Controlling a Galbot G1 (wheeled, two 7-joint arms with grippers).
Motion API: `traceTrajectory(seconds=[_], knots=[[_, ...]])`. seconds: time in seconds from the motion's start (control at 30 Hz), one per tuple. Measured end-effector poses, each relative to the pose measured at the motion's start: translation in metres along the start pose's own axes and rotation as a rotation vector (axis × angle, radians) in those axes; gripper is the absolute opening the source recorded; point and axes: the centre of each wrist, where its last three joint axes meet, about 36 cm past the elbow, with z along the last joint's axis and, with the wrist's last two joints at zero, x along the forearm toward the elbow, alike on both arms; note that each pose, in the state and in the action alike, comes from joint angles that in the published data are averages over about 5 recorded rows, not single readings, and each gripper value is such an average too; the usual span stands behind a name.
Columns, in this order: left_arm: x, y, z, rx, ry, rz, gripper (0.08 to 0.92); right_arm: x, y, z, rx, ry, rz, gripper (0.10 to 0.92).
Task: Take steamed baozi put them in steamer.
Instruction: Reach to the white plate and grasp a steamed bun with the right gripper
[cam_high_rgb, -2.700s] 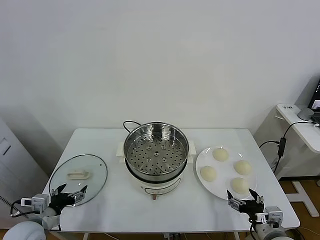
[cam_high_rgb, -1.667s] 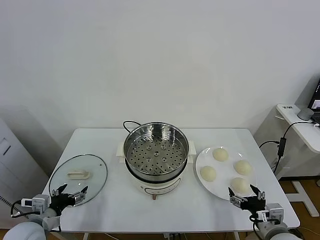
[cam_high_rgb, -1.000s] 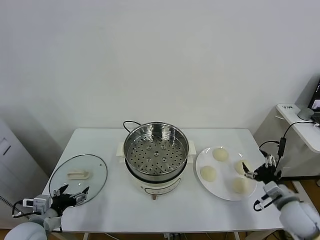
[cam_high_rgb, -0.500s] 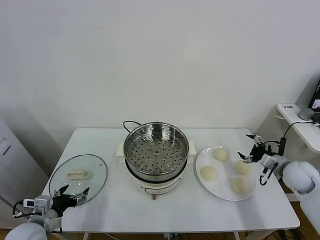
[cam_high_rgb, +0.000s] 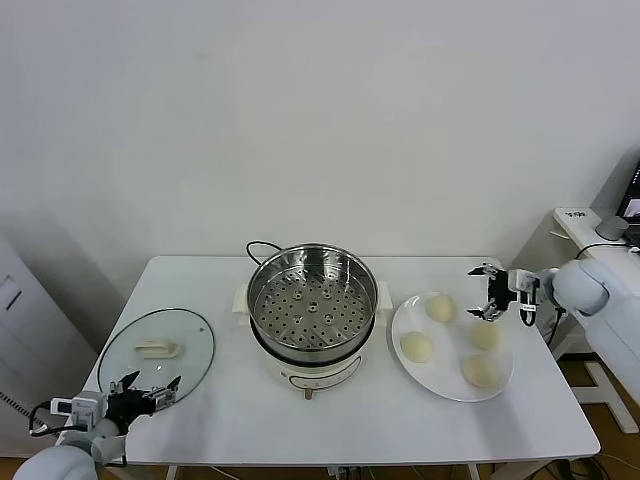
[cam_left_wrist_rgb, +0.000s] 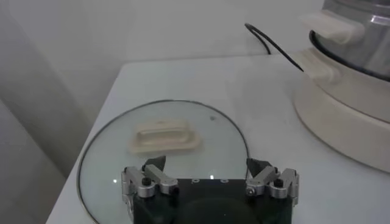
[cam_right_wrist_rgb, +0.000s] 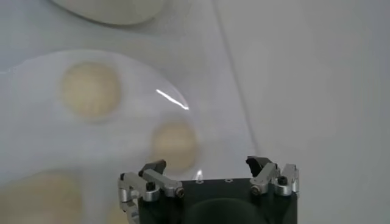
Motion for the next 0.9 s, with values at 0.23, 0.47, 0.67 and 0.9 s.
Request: traceTrajectory(seconds=[0.23,0.47,0.67,0.9], knots=[[0.0,0.001,-0.001,-0.002,0.002,-0.003,0.823,-0.019,-0.033,-0.017,0.066,0.03,-0.117,0.823],[-0.001,0.001,-0.002,-0.004,0.002,-0.001,0.823,-0.04,-0.046,-0.025,0.125,0.085,-0.177,0.823],[-0.001,0.0,-0.001,-0.003,0.006,0.0,0.823,-0.057,-0.046,-0.024,0.147,0.111,-0.183,0.823],[-0.002,0.0,0.0,-0.004,0.008,0.003,0.823,-0.08,-0.039,-0.023,0.139,0.109,-0.164,0.823]])
